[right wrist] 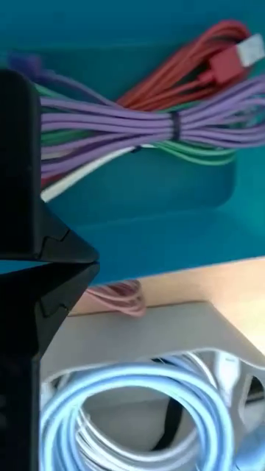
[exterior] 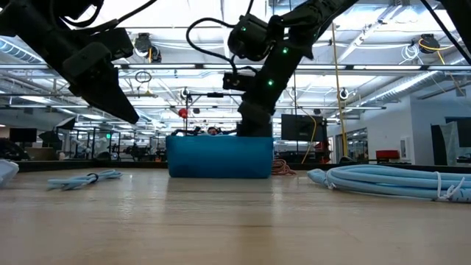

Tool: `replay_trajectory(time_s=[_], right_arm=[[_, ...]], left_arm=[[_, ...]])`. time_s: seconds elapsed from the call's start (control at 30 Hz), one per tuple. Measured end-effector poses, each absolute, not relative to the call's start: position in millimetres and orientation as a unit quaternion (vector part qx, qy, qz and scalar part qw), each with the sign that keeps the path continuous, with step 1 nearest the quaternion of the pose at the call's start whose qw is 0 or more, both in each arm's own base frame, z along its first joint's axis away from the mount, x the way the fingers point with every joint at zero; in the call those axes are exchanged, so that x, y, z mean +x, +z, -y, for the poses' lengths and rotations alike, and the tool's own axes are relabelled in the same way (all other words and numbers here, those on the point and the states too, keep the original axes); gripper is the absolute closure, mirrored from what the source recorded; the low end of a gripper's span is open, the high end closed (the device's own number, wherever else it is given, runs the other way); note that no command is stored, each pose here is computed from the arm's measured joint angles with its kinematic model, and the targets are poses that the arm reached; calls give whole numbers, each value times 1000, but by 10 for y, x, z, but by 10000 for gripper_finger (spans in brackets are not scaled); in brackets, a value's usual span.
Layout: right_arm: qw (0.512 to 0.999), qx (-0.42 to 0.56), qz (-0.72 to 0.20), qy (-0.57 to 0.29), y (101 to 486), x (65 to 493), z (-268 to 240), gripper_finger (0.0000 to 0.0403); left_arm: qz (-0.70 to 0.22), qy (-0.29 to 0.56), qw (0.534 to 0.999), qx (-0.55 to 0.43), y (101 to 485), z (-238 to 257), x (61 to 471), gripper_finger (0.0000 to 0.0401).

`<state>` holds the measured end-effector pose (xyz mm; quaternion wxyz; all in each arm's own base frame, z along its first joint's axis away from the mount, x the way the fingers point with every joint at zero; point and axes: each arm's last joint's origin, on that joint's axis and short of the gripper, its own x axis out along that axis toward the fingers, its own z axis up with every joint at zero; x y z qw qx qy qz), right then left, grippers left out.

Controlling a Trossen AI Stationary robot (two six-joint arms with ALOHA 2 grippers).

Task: Pick & Place USB Port
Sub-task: Put the blue charger cable into the blue bin

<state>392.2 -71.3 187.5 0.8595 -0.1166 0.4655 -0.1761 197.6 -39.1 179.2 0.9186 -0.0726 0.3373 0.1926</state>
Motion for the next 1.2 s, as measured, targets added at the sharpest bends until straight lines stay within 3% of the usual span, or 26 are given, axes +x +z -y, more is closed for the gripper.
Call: replay_trajectory(time_s=[0.43,0.73,0.9,1.2], right_arm=[[867,-159,-440,-171,1928,3989,490,403],[937,-184,-275,-110,2698,3892,-247,403],[949,-190,-242,-63,3045,3606,-648,403],[894,-248,-319,-192,2994,3287,-864,398]], left_arm=[[-337,193,919,-73,1792,391,1976,242],[-404,210,875,-163,1689,341,1875,242],[-460,192,839,-217,1635,332,1808,242],[-486,75,791,-364,1678,331,1898,230]])
